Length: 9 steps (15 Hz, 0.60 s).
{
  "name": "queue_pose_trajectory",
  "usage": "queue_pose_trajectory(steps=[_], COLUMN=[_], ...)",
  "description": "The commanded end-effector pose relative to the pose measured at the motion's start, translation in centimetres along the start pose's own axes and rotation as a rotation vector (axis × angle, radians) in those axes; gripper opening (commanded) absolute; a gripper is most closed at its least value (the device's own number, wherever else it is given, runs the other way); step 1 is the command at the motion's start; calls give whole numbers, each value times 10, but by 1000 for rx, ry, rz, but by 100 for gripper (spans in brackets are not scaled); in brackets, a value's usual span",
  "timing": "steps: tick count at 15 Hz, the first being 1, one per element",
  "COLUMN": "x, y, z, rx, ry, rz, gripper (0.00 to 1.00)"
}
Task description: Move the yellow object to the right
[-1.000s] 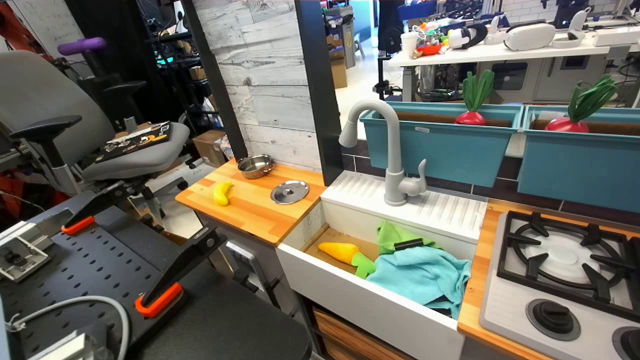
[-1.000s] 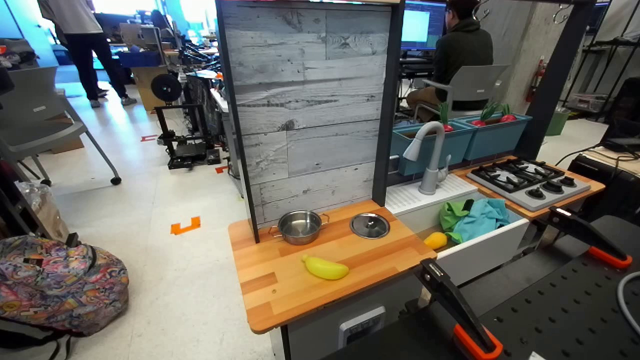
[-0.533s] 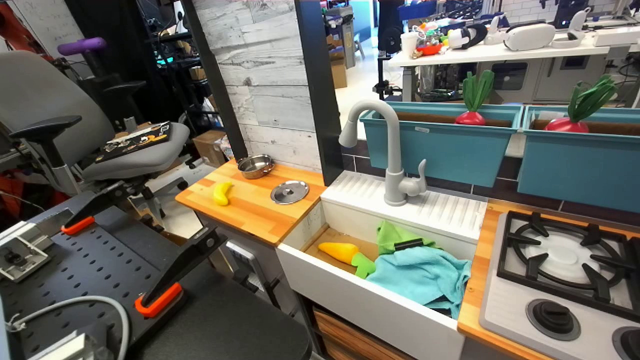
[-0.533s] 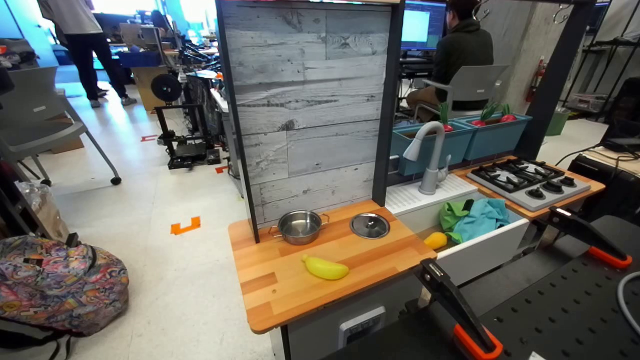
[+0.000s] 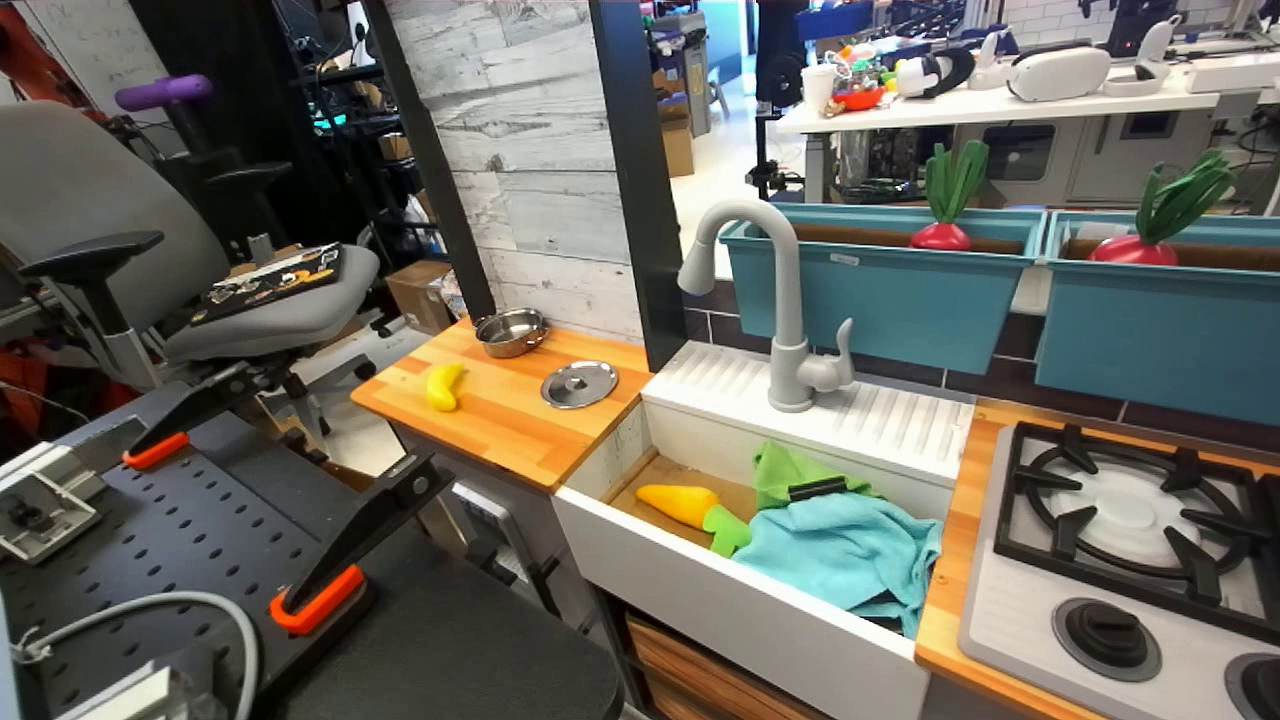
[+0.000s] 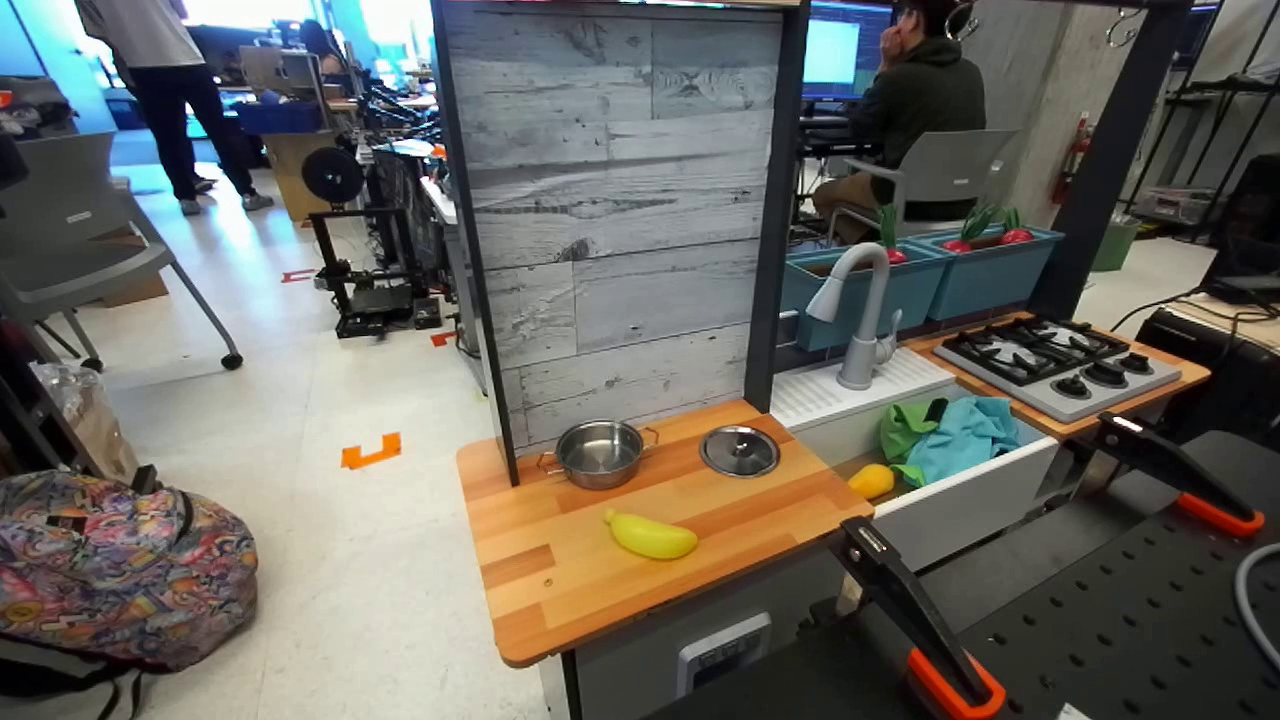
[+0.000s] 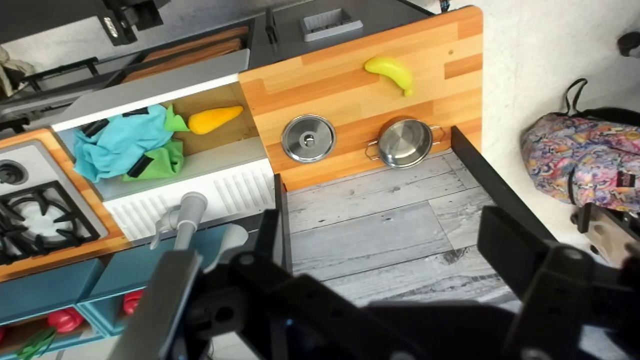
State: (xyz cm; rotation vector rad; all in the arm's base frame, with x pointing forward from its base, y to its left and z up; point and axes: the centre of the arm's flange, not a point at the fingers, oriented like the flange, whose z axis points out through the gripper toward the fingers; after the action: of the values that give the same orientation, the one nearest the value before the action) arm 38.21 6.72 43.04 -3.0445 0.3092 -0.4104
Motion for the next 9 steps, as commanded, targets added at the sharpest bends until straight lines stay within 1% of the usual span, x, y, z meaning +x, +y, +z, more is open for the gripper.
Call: queue_pose_trajectory(steps=[1, 6, 9], x=[31, 41, 47], y=[-39, -70, -85], z=[68, 151, 199], rx=[6, 59, 72], ry=[-19, -68, -137], rz=[-22, -65, -69], gripper=[100, 100, 100])
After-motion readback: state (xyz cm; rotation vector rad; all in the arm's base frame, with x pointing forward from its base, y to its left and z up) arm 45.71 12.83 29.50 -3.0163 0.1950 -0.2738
